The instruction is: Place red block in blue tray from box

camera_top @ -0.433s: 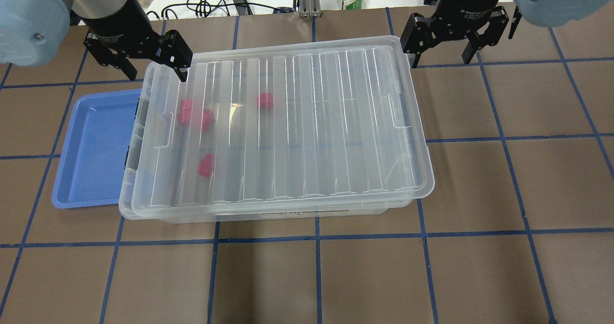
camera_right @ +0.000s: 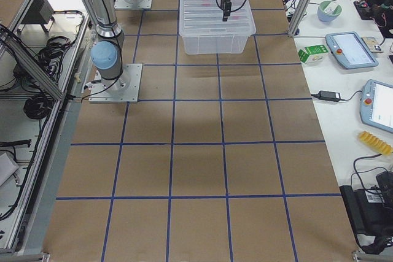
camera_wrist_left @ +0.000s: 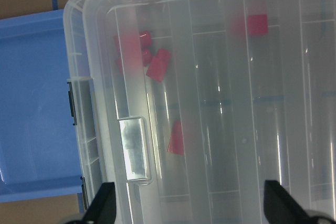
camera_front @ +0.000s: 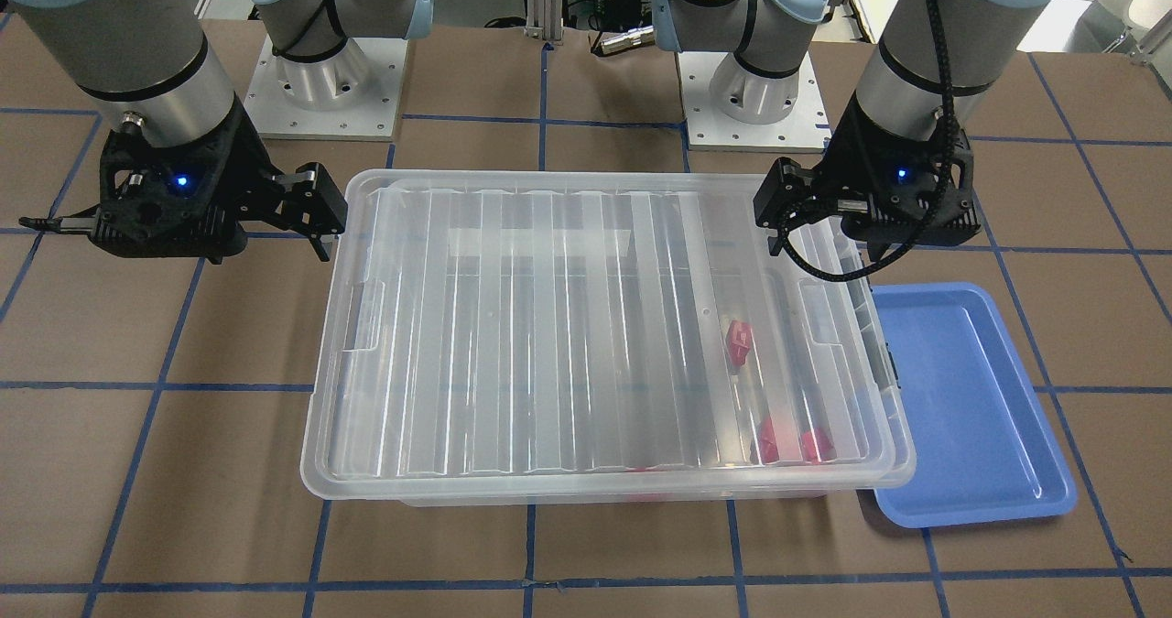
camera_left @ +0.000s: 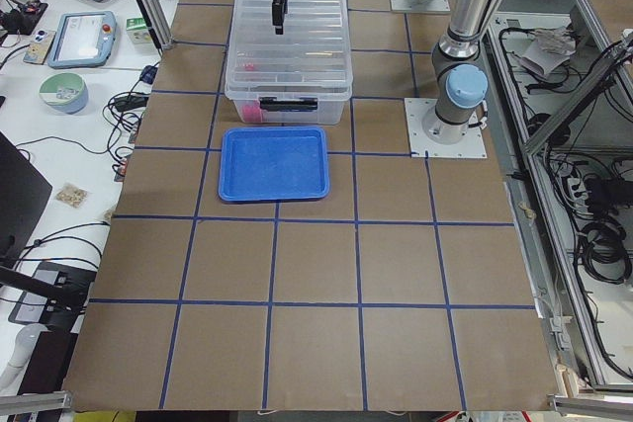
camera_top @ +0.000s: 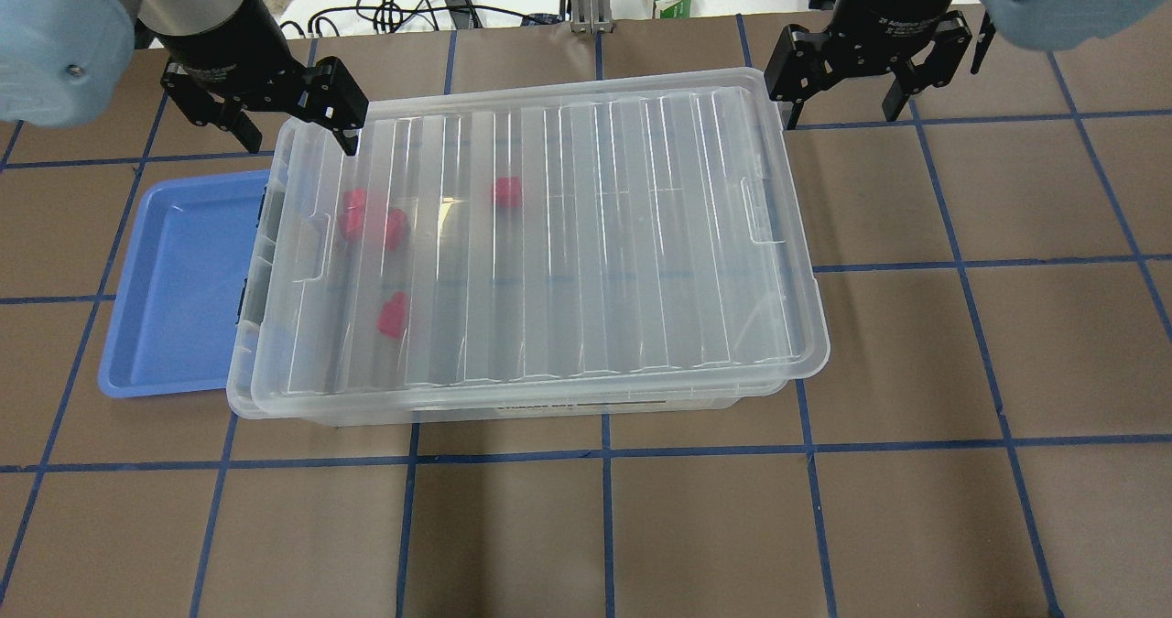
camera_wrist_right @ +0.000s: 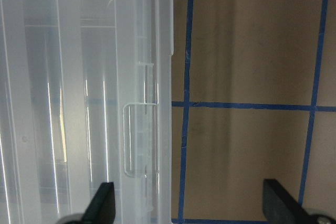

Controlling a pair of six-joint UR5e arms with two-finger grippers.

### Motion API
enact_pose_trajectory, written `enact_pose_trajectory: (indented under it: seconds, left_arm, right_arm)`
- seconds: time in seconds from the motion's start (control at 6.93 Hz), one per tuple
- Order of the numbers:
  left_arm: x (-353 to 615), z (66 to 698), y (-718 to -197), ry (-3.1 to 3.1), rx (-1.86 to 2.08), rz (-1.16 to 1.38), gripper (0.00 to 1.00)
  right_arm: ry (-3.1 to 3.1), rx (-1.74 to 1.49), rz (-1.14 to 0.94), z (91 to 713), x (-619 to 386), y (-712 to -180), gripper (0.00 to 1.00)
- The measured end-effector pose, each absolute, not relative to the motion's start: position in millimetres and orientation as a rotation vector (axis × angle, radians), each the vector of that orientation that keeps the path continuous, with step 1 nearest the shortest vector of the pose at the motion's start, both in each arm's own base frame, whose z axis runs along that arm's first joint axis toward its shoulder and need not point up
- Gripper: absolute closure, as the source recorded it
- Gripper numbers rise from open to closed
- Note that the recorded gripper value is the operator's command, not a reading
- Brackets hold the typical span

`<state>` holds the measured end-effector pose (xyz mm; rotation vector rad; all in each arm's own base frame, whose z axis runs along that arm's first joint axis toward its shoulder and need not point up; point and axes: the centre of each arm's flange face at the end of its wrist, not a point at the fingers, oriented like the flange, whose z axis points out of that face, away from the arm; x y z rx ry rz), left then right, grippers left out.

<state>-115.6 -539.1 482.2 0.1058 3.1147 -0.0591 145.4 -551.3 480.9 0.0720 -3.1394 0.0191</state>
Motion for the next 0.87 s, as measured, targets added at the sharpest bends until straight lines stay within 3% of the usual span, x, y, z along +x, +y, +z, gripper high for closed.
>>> enact_pose_trajectory:
  seconds: [0.43,0.87]
  left_arm:
    - [-116,482,-539,3.115,0.106,-0.057,0.00]
    - [-116,484,-538,3.117,0.104,-0.061,0.00]
  right_arm:
    - [-3.150,0.079,-0.033,460,147,-549,0.00]
    - [-3.141,0.098,-0.022,375,148,-556,0.00]
